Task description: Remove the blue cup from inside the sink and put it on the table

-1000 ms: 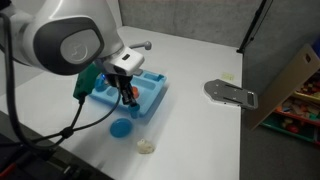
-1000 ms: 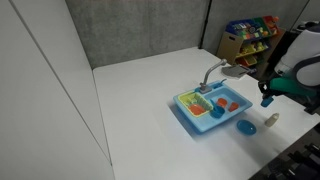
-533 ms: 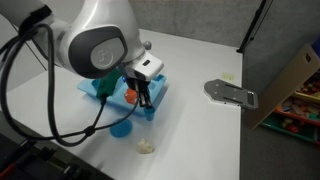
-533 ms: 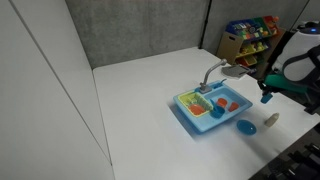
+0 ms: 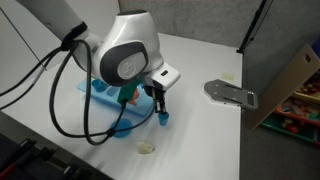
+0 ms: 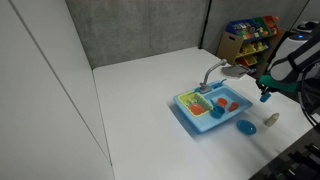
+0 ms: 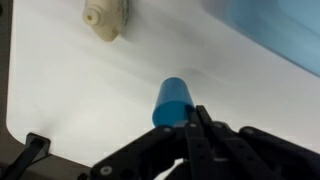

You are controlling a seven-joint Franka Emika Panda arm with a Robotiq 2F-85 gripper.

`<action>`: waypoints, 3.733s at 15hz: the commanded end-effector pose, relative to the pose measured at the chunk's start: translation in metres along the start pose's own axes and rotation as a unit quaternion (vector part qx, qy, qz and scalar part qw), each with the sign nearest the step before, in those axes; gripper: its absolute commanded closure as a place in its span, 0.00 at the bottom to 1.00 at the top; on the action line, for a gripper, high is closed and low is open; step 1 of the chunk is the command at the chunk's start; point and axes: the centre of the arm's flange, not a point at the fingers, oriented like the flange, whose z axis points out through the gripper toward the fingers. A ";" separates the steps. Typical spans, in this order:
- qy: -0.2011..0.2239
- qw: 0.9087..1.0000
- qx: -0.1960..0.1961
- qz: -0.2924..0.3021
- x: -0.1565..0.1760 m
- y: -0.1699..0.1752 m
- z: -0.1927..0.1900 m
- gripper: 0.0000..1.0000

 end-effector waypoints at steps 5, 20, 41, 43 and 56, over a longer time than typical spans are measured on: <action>0.003 0.999 -0.017 0.028 0.020 0.000 0.041 0.97; -0.010 0.997 -0.016 0.071 0.015 0.015 0.083 0.97; -0.011 0.995 0.057 -0.076 -0.050 -0.016 -0.050 0.00; -0.019 0.992 0.060 -0.111 -0.067 -0.019 -0.069 0.00; -0.090 0.941 0.057 -0.321 -0.168 -0.035 -0.194 0.00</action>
